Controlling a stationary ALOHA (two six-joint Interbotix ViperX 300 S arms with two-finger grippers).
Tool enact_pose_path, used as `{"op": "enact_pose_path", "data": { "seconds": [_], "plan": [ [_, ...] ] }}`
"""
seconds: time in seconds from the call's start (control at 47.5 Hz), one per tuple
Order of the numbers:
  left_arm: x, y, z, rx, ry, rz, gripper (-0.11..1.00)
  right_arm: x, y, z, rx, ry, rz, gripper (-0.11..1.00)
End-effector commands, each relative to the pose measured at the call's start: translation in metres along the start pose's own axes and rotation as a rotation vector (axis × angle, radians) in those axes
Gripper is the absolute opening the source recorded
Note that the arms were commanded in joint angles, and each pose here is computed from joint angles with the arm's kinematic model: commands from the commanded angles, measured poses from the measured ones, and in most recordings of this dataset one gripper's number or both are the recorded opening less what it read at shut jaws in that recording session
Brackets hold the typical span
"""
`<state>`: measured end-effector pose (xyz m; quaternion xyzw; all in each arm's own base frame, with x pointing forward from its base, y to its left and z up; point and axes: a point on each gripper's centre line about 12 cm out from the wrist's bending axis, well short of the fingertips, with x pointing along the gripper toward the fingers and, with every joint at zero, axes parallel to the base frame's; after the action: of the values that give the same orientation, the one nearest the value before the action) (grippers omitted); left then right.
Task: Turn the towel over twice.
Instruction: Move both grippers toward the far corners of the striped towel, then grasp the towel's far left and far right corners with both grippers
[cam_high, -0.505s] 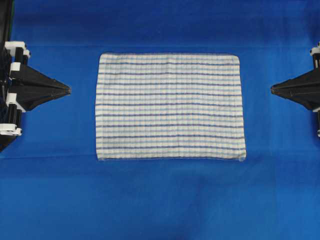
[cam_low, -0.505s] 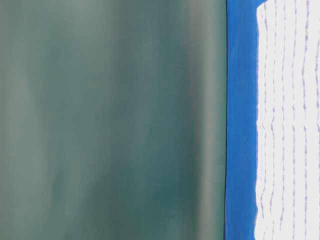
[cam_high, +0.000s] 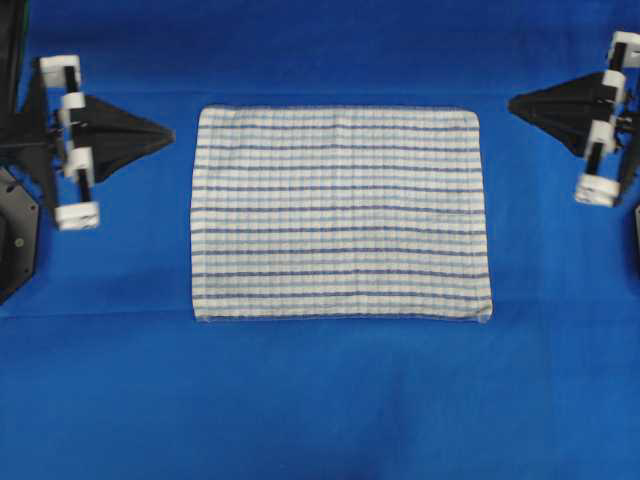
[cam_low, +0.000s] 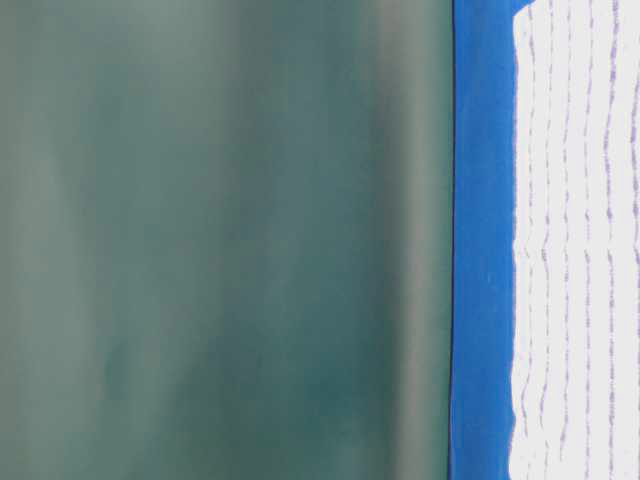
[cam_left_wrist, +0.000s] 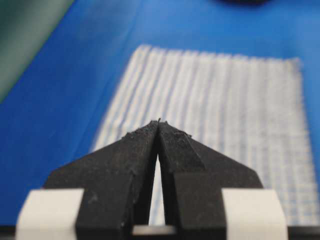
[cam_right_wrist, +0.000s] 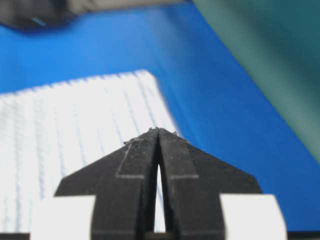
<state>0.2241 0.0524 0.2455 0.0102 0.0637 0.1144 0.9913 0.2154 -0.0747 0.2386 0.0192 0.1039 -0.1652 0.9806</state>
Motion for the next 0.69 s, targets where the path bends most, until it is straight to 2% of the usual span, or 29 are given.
{"op": "enact_pose_path", "data": {
  "seconds": [0.0, 0.126, 0.189, 0.358, 0.4, 0.484, 0.673],
  "plan": [
    [0.01, 0.01, -0.006, -0.001, 0.02, 0.041, 0.0, 0.012, -0.009, -0.003, 0.015, 0.038, -0.039, 0.0],
    [0.024, 0.024, -0.027, -0.007, 0.079, 0.097, 0.03, 0.027, -0.019, -0.02, 0.025, 0.125, -0.072, 0.01],
    [0.03, 0.03, -0.038, -0.012, 0.117, 0.118, 0.16, 0.036, -0.022, -0.029, 0.028, 0.17, -0.084, 0.04],
    [0.048, 0.045, -0.072, -0.028, 0.229, 0.164, 0.67, 0.058, -0.035, -0.056, 0.042, 0.285, -0.12, 0.54],
    [0.052, 0.048, -0.079, -0.032, 0.249, 0.173, 0.78, 0.063, -0.037, -0.062, 0.046, 0.301, -0.125, 0.62],
    [0.059, 0.056, -0.093, -0.037, 0.289, 0.193, 0.91, 0.071, -0.04, -0.074, 0.051, 0.333, -0.133, 0.61],
    [0.068, 0.067, -0.115, -0.004, 0.349, 0.216, 0.9, 0.087, -0.05, -0.106, 0.069, 0.423, -0.158, 0.58]
  ]
}}
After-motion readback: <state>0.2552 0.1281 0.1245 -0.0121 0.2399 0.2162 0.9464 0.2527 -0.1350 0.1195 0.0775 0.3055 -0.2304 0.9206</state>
